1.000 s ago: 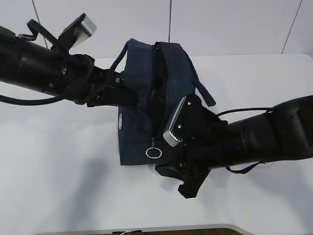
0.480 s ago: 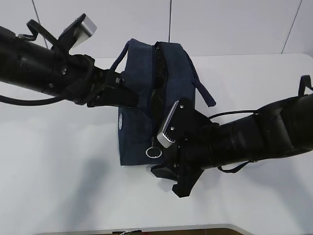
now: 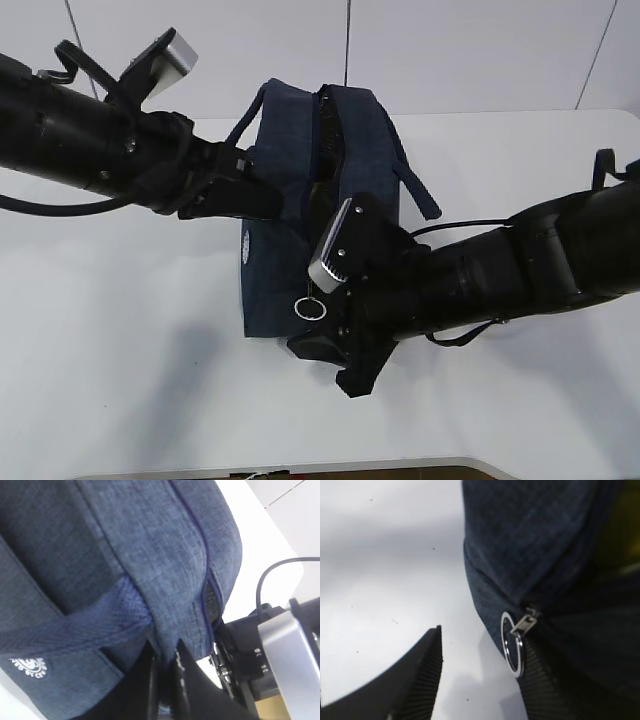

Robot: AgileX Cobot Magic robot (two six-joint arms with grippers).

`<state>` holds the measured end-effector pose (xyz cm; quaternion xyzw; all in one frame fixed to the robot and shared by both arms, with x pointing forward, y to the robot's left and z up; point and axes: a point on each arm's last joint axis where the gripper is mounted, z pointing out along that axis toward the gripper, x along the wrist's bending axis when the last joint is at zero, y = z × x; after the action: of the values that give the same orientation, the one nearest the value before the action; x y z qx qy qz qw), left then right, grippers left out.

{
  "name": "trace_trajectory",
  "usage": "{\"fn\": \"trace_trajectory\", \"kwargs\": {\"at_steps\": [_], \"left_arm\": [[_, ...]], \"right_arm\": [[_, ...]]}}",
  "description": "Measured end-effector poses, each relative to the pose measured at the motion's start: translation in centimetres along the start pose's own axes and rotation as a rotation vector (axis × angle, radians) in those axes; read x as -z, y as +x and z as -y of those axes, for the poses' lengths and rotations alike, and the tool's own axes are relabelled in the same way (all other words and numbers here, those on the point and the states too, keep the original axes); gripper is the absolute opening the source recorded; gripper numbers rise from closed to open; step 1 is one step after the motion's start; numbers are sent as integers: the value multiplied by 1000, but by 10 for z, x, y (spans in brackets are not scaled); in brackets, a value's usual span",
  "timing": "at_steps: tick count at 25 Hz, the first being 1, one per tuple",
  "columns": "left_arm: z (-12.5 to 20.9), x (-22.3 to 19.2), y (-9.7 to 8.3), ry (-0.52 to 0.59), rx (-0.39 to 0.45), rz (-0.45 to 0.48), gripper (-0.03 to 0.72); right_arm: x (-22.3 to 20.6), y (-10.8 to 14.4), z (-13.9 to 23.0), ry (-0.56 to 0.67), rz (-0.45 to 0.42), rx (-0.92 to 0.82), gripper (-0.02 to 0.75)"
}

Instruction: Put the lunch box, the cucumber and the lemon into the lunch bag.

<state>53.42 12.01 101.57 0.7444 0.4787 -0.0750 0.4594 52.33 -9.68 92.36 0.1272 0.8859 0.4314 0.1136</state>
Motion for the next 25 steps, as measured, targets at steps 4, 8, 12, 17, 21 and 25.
{"fn": "trace_trajectory", "kwargs": {"at_steps": [4,8,12,17,21,25], "left_arm": [[0,0,0,0,0,0,-9],[0,0,0,0,0,0,-9],[0,0,0,0,0,0,-9],[0,0,0,0,0,0,-9],[0,0,0,0,0,0,-9],[0,0,0,0,0,0,-9]], "right_arm": [[-6,2,5,-4,-33,-13,391],[-7,1,3,-14,-40,-12,391],[-8,-2,-2,-28,-32,0,391],[-8,-4,-5,-35,-26,5,391],[-8,-5,-4,-27,-18,5,339],[-8,-5,-4,-24,-15,5,242]]}}
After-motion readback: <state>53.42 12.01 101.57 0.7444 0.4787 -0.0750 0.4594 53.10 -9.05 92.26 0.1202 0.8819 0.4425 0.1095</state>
